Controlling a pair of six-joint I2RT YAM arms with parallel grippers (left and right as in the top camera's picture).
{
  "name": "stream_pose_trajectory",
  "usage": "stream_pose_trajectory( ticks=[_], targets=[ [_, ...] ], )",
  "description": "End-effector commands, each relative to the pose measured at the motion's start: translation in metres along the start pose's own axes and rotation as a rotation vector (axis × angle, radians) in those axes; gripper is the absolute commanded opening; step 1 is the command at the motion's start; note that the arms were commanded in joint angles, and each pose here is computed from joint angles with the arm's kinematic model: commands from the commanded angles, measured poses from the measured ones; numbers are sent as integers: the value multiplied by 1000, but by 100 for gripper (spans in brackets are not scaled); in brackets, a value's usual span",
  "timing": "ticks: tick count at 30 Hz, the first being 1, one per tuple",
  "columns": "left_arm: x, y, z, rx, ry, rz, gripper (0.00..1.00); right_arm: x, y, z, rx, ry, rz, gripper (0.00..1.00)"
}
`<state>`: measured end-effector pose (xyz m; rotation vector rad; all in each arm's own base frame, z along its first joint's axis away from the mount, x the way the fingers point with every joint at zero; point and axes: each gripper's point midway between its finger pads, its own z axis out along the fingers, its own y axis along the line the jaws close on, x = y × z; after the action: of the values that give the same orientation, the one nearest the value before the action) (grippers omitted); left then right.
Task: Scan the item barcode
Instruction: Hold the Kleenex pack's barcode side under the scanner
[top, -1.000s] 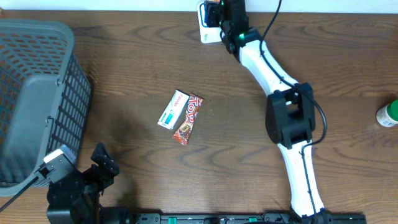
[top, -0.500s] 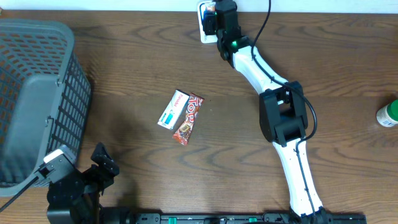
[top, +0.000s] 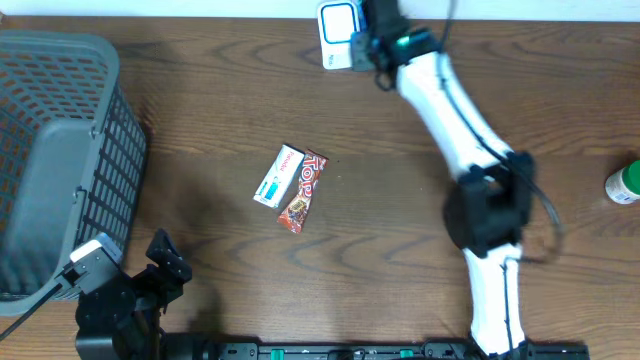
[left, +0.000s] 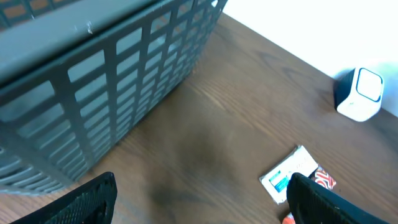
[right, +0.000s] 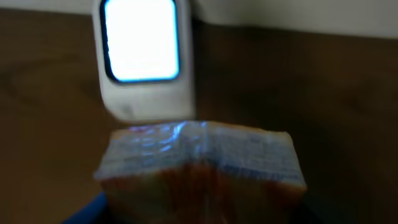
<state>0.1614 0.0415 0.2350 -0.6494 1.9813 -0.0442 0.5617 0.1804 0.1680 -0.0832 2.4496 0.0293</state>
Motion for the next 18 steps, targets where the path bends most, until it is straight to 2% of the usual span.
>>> stream_pose_trajectory(
  ticks=[1,5,9,18],
  targets=[
    [-2,1,-2,-5,-11,-17,88,-12,-56,-70,102,7,78,60],
    [-2,1,-2,-5,-11,-17,88,44,-132,-85,327,241,122,60],
    [-2,1,-2,-5,-11,-17,88,87,-206,-90,534,401,208,61],
    [-2,1,-2,-5,-11,-17,88,194,-335,-73,715,598,522,61]
  ],
)
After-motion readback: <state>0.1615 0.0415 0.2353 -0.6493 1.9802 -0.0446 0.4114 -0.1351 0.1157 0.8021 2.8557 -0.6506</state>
